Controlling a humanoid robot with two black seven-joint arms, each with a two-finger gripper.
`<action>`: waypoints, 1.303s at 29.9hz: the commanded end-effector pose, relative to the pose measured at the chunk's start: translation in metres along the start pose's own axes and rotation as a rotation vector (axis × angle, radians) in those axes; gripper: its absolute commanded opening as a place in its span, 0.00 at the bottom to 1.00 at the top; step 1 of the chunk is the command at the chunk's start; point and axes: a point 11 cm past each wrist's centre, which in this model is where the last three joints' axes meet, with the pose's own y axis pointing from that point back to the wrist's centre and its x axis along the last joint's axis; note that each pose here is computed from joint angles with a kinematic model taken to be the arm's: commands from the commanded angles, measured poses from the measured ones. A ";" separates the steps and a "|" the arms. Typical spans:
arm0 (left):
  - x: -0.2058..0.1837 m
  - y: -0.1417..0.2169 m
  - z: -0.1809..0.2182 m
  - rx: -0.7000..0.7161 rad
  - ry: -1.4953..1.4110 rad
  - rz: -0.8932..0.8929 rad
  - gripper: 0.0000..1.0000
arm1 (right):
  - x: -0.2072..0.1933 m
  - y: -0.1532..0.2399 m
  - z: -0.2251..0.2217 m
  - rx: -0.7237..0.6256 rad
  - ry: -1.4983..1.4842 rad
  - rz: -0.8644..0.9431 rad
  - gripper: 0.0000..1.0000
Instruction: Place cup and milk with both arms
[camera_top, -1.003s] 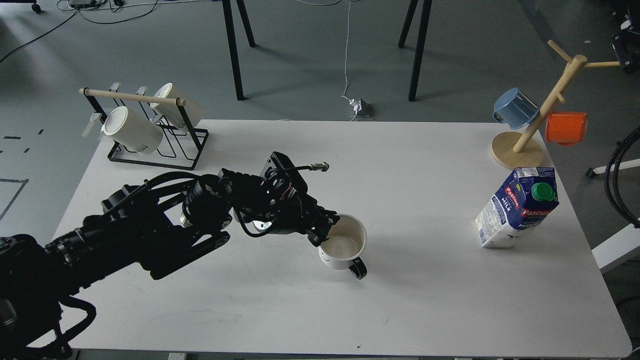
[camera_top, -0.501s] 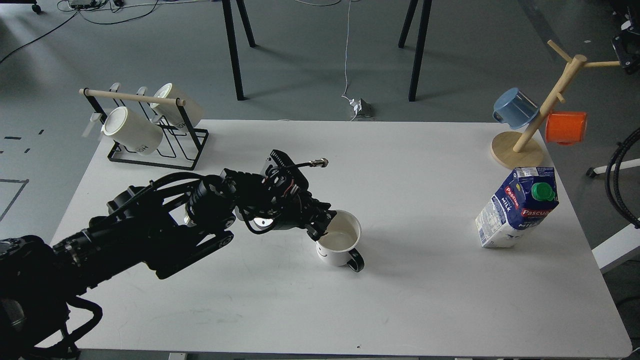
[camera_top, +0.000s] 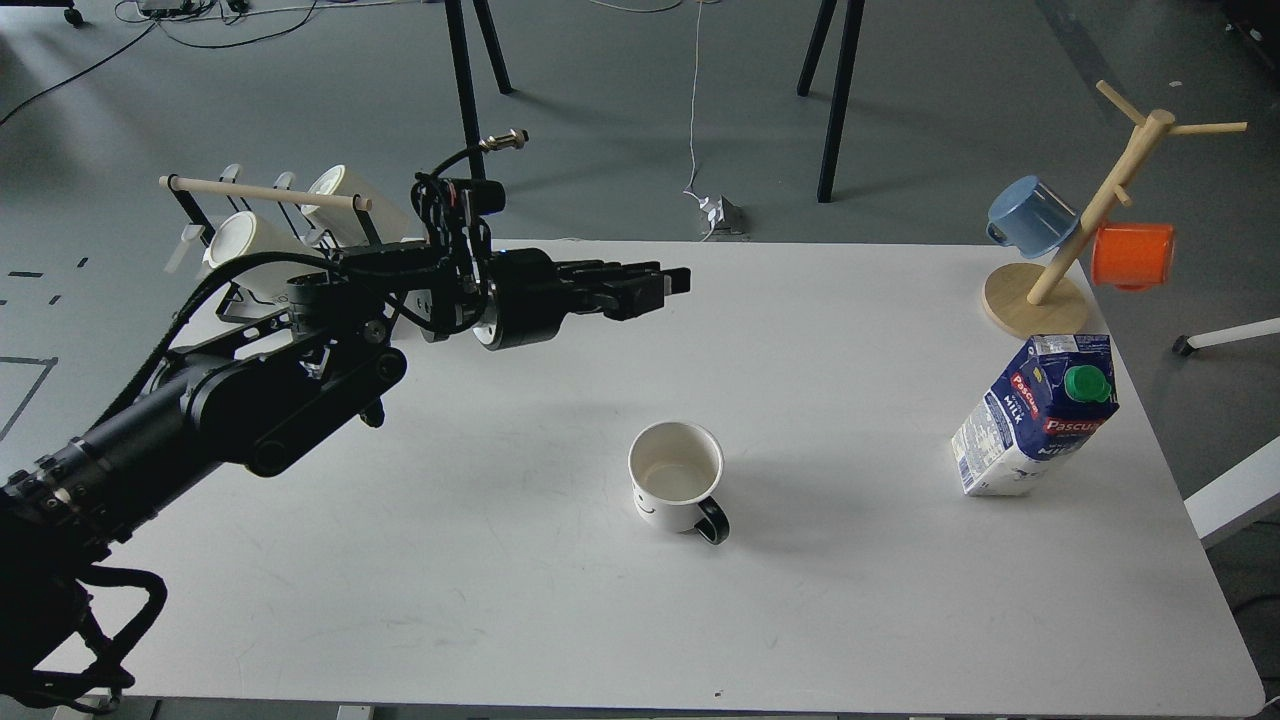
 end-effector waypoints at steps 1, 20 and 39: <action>0.054 0.025 0.001 -0.110 0.278 0.233 0.98 | 0.020 0.038 0.015 -0.080 -0.037 0.062 1.00; 0.130 0.187 -0.116 -0.288 1.112 0.911 0.99 | 0.053 0.245 0.144 -0.459 -0.252 0.341 1.00; 0.141 0.214 -0.120 -0.254 1.069 0.956 0.99 | 0.018 0.264 0.248 -0.435 -0.455 0.311 1.00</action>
